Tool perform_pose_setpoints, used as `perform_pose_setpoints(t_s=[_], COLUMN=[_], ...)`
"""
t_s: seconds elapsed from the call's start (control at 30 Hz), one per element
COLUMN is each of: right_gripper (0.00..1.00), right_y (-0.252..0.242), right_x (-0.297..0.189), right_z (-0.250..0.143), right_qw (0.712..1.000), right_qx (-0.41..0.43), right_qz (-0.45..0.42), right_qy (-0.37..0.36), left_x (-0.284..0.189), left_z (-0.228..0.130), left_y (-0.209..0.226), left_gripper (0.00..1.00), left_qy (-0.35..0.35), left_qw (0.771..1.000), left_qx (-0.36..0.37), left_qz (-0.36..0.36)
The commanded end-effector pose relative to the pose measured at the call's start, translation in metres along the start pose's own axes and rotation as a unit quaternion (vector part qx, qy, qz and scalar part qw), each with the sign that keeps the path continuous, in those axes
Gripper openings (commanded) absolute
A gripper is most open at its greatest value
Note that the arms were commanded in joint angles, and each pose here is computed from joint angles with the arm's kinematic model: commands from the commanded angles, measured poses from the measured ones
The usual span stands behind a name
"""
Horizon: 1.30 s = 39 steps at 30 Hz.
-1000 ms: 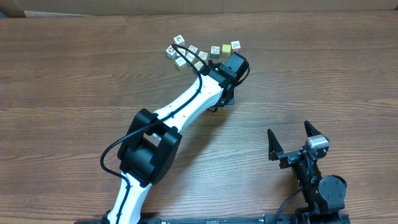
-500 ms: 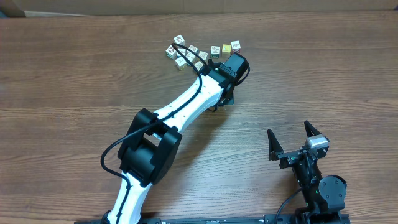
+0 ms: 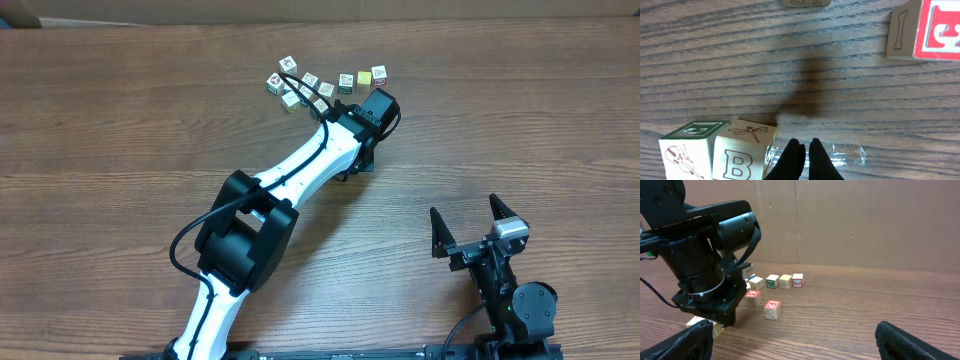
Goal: Form a horizontal line
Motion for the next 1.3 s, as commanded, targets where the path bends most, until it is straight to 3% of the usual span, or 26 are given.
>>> perform_pose_setpoints(t_s=[0.0,1.27], right_gripper=[1.00,1.00], right_y=[0.000,0.000], right_x=[0.000,0.000], right_z=[-0.003,-0.003], right_qw=[1.000,1.000], right_qx=[-0.002,-0.002], right_qz=[0.000,0.000], right_qy=[0.000,0.000], left_x=[0.006,0.007], left_z=[0.004,0.007], left_y=[-0.002,0.011], left_gripper=[0.04,0.04], left_qy=[-0.007,-0.023], left_qw=[1.000,0.998], left_qx=[0.007,-0.034], left_qz=[0.010,0.054])
Point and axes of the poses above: each gripper's point midway between its finger pads, its own x axis out along the fingers, its own y axis along the line the jaws close on, z = x × y, the point moved 7 cm from there along -x, back along the fingers
